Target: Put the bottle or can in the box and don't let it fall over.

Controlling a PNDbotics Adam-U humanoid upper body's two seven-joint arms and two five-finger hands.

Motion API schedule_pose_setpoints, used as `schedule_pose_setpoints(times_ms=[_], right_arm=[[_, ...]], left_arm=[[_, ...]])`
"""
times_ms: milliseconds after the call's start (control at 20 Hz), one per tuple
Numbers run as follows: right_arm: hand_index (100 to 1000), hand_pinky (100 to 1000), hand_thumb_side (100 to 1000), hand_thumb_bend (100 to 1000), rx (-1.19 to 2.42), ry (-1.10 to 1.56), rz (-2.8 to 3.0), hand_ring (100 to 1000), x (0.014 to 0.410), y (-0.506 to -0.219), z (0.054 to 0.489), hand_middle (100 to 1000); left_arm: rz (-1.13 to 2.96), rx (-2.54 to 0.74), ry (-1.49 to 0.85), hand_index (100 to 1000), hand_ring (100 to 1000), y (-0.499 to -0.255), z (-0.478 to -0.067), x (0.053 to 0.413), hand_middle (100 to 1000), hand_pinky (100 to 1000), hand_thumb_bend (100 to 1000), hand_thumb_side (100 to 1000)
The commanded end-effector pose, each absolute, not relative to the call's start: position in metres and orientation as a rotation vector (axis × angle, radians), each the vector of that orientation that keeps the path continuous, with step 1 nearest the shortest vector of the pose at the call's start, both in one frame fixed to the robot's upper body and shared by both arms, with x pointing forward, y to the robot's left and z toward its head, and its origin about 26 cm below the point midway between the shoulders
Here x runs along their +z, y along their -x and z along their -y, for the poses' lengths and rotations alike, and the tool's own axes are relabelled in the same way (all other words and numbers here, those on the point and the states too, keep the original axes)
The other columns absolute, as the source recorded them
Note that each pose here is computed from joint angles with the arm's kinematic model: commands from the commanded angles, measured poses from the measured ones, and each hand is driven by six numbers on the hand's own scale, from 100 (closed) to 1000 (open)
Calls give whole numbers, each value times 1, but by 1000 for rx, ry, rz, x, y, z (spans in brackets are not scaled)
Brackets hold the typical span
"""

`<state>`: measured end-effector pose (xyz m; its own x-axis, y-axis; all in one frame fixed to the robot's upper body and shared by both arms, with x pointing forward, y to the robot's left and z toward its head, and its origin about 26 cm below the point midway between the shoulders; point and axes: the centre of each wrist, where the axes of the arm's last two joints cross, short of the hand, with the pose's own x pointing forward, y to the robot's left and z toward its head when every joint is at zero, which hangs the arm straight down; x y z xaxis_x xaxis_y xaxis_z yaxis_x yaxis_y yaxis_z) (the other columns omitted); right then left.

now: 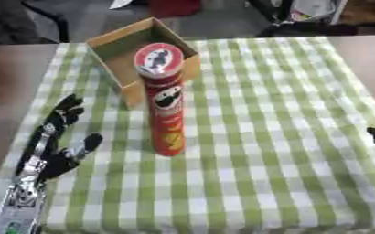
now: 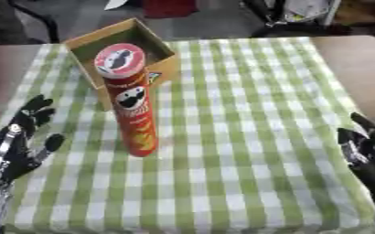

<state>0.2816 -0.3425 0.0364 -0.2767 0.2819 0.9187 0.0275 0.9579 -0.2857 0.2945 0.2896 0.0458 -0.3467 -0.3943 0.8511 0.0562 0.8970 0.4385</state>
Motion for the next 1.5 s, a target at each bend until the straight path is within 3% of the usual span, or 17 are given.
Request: schedule_pose_setpoints(times_ms=[50, 400, 900, 1500], right_arm=[[937, 987, 546, 165, 263, 246, 1864, 861, 45, -283, 345, 999], [937, 987, 547, 164, 263, 243, 1861, 861, 44, -283, 345, 1000], [937, 988, 547, 163, 265, 233, 1859, 861, 43, -283, 343, 1000], [937, 988, 548, 163, 266, 226, 1857, 861, 42, -282, 342, 1000]], left_arm=[[1901, -523, -215, 986, 874, -302, -285, 57, 872, 921, 822, 683], [1894, -584, -147, 988, 873, -320, -268, 65, 870, 920, 891, 764], [1918, -697, -148, 986, 864, -346, -238, 85, 860, 920, 822, 745], [1930, -883, -73, 990, 867, -363, -213, 91, 865, 924, 818, 753]])
